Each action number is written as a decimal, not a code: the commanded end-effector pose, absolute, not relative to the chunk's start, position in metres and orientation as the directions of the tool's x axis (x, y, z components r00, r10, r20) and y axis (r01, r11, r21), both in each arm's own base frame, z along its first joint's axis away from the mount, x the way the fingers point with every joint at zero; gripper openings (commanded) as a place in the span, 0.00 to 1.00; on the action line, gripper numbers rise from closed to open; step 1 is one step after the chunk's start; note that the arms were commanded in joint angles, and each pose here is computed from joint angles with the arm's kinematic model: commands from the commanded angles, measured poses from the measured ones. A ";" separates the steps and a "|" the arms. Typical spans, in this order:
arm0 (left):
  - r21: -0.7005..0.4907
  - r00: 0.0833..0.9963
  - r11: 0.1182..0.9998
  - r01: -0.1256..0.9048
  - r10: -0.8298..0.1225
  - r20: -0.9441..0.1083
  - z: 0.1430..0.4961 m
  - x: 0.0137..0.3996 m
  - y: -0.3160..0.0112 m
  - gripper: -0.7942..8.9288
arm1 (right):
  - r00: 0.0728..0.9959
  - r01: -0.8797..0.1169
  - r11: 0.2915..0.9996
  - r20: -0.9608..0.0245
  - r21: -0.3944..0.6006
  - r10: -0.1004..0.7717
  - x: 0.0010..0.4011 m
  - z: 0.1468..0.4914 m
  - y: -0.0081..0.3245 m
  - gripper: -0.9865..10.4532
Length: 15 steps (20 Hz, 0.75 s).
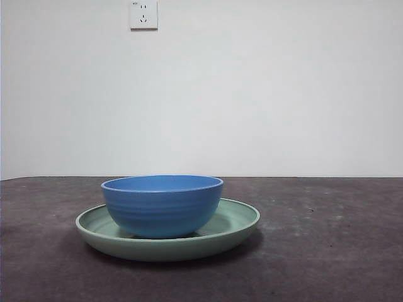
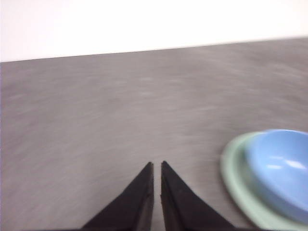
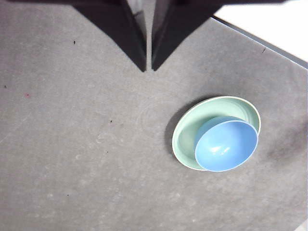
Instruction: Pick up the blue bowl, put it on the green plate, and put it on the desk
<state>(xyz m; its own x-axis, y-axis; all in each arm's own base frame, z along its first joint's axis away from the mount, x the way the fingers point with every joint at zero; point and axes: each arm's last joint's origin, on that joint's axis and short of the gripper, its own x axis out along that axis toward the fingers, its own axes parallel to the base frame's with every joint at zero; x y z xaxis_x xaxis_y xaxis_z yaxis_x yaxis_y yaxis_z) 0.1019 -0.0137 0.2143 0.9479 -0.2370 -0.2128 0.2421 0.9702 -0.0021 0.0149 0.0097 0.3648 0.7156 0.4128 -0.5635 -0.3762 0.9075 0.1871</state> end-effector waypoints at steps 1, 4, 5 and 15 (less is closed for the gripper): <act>-0.057 0.974 0.988 0.143 -0.150 -0.167 0.189 0.098 -0.009 0.11 | 0.726 -0.380 0.905 -0.545 0.191 0.420 0.014 0.369 0.009 0.10; -0.069 0.987 0.992 0.105 -0.113 -0.116 0.167 0.093 -0.006 0.11 | 0.726 -0.381 0.905 -0.545 0.191 0.420 0.014 0.369 0.009 0.10; -0.078 0.987 0.993 0.093 -0.103 -0.125 0.162 0.094 -0.005 0.11 | 0.726 -0.380 0.905 -0.545 0.191 0.420 0.014 0.369 0.009 0.10; -0.079 0.987 0.995 0.056 -0.067 -0.148 0.152 0.096 -0.003 0.11 | 0.726 -0.380 0.905 -0.544 0.191 0.420 0.014 0.369 0.009 0.10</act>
<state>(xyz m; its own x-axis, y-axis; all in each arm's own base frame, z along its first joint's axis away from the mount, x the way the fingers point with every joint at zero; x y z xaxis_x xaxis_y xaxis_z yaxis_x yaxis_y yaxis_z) 0.0949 -0.0029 0.1577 0.9873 -0.0700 -0.1425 0.0595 0.9953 -0.0765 0.0148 0.0097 0.3648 0.7160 0.4130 -0.5628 -0.3763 0.9074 0.1870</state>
